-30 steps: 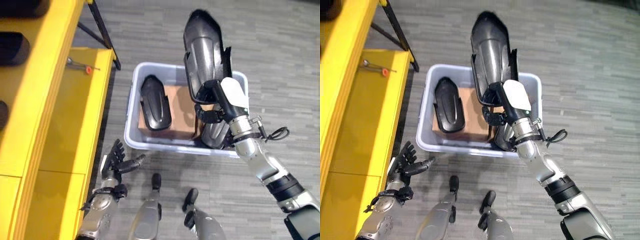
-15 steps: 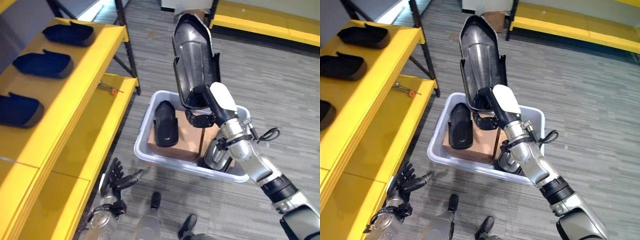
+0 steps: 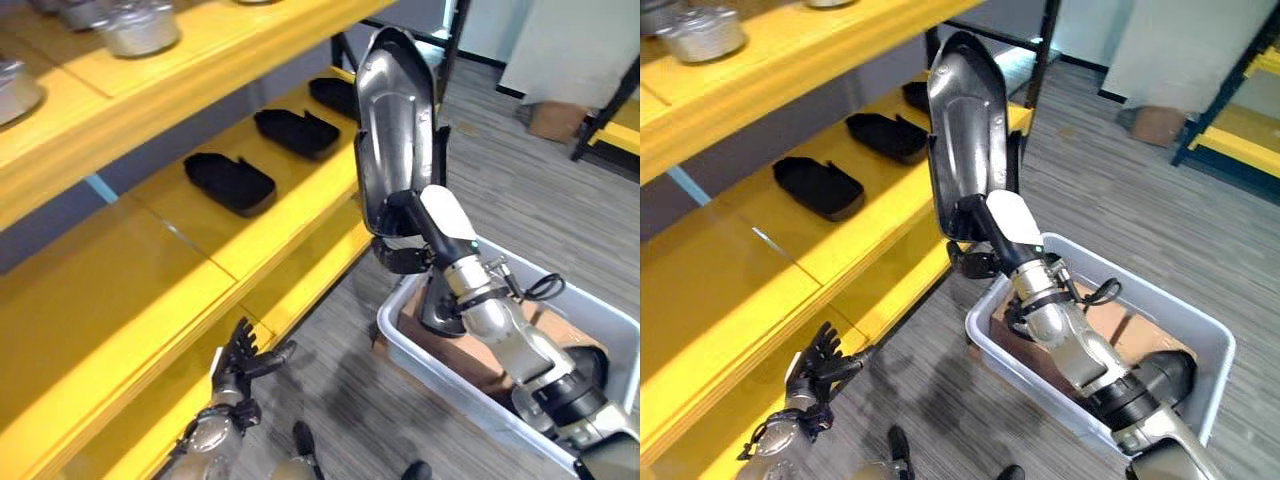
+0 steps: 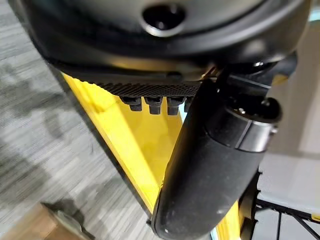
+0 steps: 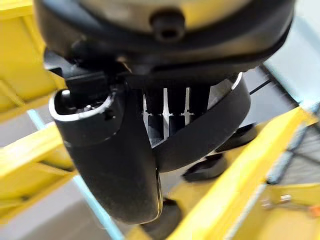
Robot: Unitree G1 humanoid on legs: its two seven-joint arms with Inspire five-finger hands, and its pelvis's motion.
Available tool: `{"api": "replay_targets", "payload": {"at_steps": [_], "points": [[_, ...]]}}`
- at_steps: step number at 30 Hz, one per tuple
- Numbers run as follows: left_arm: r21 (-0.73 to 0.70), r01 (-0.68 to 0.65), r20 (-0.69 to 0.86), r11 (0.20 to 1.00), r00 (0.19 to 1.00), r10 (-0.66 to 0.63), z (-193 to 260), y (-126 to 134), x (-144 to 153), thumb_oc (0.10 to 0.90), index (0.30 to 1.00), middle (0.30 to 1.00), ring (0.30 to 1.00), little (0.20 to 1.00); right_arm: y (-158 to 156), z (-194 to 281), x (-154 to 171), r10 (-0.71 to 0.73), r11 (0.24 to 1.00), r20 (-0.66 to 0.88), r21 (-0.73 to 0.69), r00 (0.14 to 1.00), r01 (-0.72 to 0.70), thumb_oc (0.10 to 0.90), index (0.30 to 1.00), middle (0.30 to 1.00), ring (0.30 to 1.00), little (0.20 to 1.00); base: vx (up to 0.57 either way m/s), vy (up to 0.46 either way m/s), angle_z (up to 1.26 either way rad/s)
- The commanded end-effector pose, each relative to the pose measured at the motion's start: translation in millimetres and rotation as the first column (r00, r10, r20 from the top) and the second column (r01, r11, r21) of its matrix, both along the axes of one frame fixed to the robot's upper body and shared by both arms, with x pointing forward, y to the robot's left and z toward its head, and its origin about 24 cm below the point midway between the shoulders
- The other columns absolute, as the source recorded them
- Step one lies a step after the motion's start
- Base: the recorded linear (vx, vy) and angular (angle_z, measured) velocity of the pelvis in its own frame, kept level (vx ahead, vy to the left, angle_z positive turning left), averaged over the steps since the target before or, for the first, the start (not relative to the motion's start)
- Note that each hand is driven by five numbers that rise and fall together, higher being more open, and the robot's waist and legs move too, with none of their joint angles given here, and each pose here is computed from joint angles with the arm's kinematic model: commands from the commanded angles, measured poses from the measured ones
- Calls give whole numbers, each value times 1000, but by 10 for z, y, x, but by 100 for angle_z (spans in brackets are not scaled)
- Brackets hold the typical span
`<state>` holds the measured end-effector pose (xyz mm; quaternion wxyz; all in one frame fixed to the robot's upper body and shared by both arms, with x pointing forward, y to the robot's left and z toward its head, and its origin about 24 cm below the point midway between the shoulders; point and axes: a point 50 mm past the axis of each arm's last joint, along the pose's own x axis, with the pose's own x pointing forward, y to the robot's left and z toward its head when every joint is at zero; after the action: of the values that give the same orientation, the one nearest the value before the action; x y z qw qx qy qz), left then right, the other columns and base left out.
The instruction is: Move parts from the plastic box to the shelf.
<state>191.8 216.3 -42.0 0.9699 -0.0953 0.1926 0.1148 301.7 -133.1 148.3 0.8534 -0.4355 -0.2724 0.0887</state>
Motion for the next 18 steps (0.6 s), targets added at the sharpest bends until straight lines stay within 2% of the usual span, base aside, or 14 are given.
{"api": "replay_targets", "payload": {"at_steps": [1, 18], "points": [[78, 52, 166, 996, 984, -64, 286, 5, 158, 900, 1000, 1000, 1000, 1000, 59, 552, -90, 68, 992, 252, 84, 965, -92, 400, 300, 300, 300, 300, 25, 172, 21], [128, 11, 158, 992, 987, -32, 308, 182, 39, 900, 1000, 1000, 1000, 1000, 221, 291, -69, 137, 984, 106, 96, 985, -147, 400, 300, 300, 300, 300, 36, 107, 31]]}}
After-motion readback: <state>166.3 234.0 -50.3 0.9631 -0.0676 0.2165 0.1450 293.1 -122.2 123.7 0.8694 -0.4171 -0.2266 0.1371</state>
